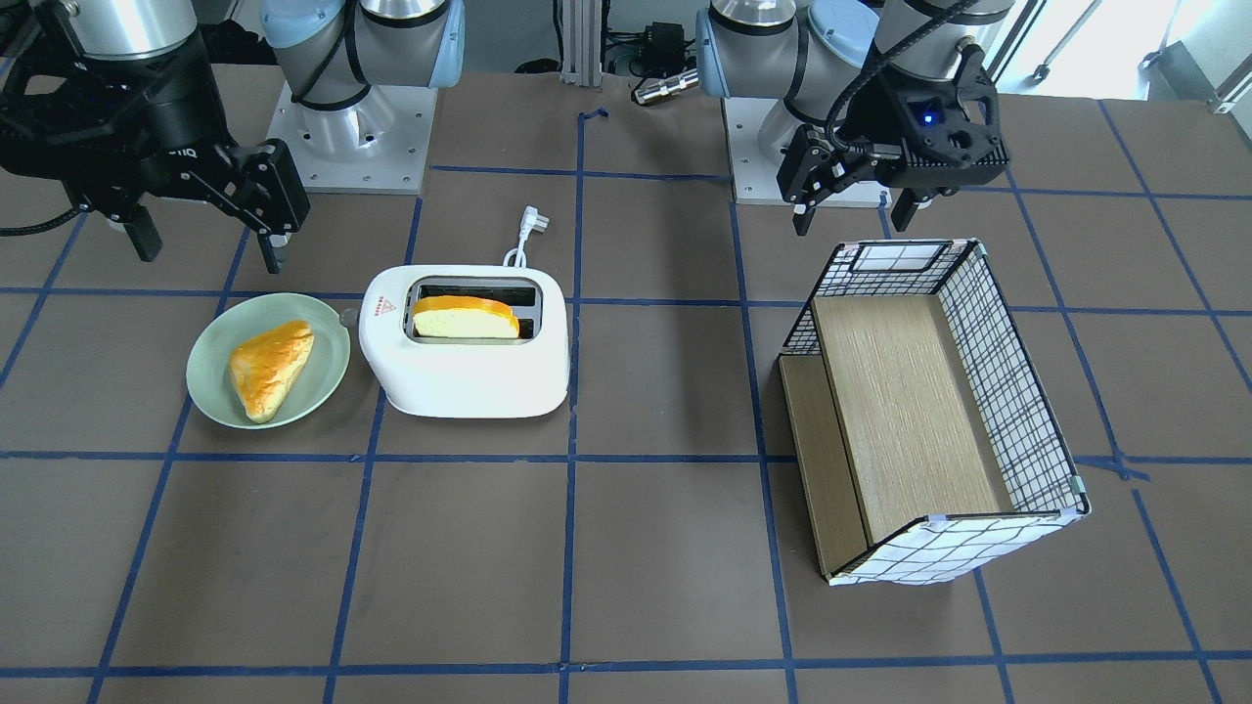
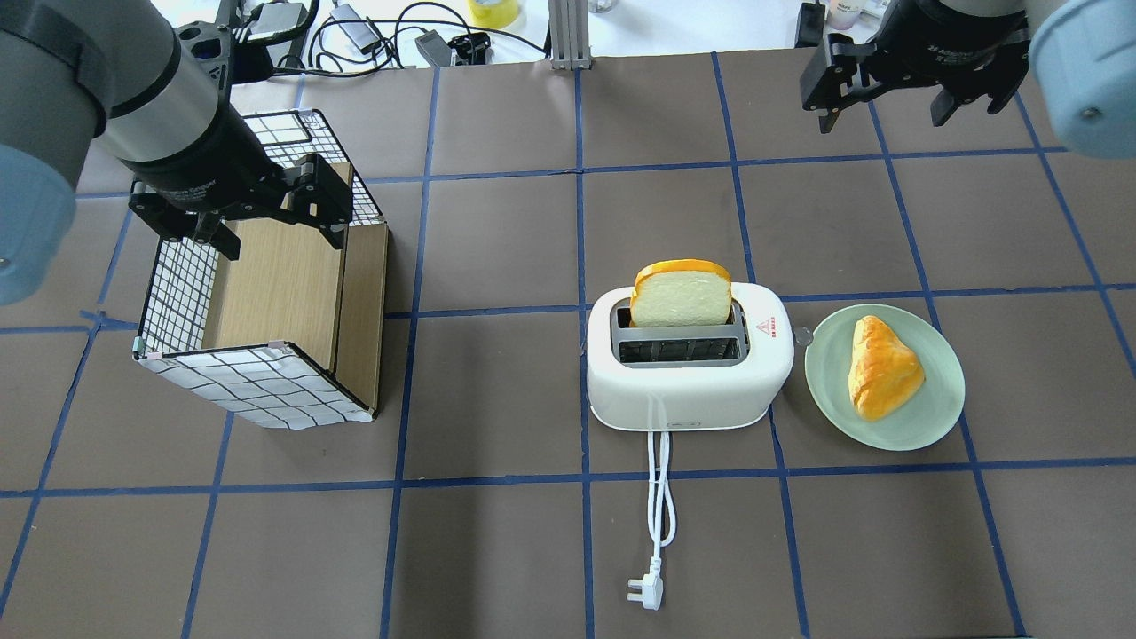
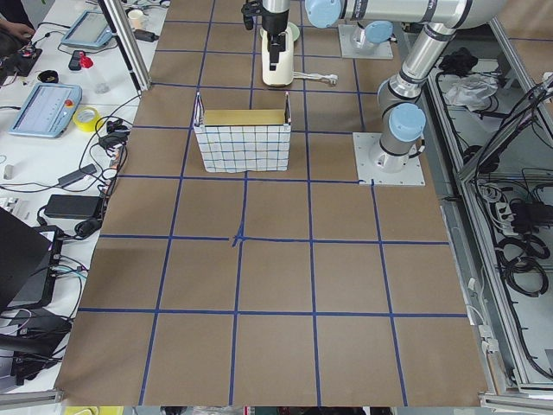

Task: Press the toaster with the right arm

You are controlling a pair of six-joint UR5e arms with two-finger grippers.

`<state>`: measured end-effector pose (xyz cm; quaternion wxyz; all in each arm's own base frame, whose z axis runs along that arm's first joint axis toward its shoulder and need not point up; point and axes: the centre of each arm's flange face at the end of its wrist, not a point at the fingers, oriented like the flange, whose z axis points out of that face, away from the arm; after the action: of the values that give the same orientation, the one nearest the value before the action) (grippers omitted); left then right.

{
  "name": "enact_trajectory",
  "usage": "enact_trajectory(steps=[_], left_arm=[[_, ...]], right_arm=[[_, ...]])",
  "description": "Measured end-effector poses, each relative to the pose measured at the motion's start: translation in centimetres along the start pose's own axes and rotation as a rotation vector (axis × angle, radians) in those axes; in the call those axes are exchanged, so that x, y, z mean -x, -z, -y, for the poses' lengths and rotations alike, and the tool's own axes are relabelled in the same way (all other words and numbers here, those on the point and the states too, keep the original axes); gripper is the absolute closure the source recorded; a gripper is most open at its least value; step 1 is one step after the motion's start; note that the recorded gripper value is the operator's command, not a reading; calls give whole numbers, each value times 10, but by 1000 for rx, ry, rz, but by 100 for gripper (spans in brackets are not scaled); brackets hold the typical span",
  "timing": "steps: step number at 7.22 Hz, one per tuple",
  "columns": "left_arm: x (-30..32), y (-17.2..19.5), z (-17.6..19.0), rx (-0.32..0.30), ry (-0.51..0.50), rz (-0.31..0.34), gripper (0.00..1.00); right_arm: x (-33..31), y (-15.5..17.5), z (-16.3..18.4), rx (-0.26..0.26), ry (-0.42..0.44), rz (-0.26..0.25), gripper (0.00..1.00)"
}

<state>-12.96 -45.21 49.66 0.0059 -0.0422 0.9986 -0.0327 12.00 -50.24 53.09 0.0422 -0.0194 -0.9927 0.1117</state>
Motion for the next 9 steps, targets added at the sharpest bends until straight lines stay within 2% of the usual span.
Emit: enact_trajectory(steps=[4,5,6,7,9], left_arm=[[0,0,0,0,0,0,0],[0,0,0,0,0,0,0],[0,0,0,0,0,0,0],[0,0,0,0,0,0,0],[0,0,0,0,0,0,0]], right_arm=[[0,-1,-1,2,0,0,0],[0,-1,-1,3,1,0,10],[0,-3,0,6,1,1,56],[1,-6,-1,21,1,2,76],[0,-18,-10,117,5,5,100]])
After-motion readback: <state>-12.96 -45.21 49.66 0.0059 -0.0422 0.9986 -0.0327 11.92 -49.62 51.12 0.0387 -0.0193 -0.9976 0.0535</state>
